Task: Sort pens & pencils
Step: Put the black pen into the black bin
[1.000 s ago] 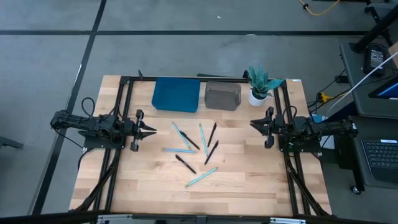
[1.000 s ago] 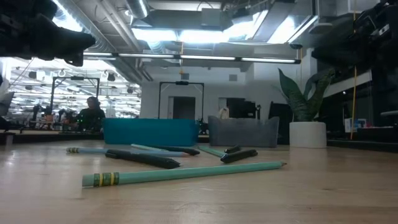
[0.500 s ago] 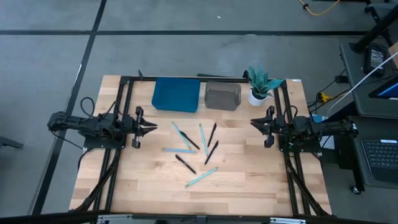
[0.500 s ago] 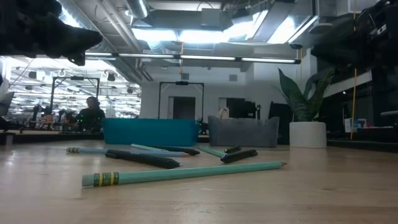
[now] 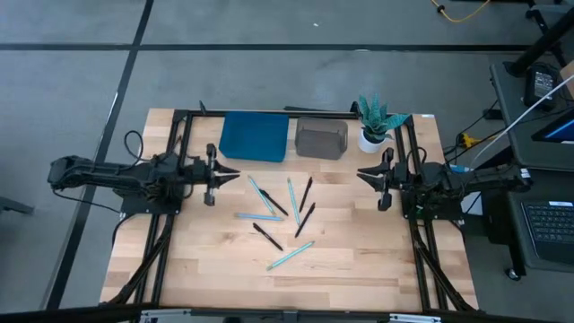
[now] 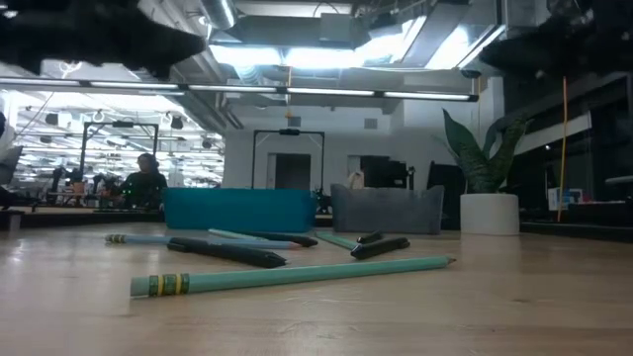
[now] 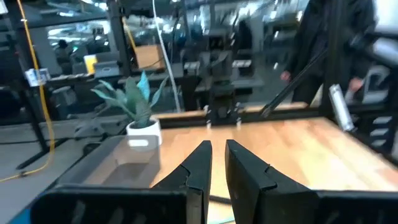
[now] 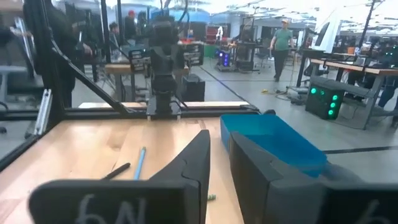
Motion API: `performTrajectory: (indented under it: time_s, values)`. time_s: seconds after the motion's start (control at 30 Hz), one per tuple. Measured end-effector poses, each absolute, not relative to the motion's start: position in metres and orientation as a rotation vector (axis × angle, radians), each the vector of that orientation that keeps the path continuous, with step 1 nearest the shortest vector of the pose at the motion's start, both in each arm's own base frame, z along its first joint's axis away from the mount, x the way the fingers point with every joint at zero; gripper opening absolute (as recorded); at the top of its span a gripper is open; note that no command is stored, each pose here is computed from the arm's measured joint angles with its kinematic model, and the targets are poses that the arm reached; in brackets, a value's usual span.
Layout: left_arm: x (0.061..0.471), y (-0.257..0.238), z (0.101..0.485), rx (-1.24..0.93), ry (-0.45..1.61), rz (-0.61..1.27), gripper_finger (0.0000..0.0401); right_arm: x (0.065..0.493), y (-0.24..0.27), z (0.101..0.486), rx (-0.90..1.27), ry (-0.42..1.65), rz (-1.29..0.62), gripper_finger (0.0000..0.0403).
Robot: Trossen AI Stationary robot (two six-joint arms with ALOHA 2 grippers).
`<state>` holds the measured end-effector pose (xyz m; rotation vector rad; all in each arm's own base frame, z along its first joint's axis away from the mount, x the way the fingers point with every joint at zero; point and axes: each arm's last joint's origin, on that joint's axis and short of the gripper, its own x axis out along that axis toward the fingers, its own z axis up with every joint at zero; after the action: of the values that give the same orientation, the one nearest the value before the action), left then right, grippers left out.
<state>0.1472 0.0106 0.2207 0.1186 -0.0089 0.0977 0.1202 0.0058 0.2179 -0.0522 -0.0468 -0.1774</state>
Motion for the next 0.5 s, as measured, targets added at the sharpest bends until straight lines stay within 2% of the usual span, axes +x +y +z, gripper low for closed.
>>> performTrajectory:
  time_s: [0.23,0.37,0.5]
  values:
    - [0.178,0.03,0.244,0.164,0.055,0.184,0.0041,0.134,0.007,0.266,-0.144,-0.071,-0.184,0.0063]
    - [0.188,0.04,0.256,0.151,0.039,0.091,0.0041,0.138,0.003,0.286,-0.173,-0.076,-0.157,0.0063]
    - [0.194,0.048,0.254,0.111,0.061,0.053,0.0041,0.149,-0.006,0.285,-0.184,-0.035,-0.129,0.0063]
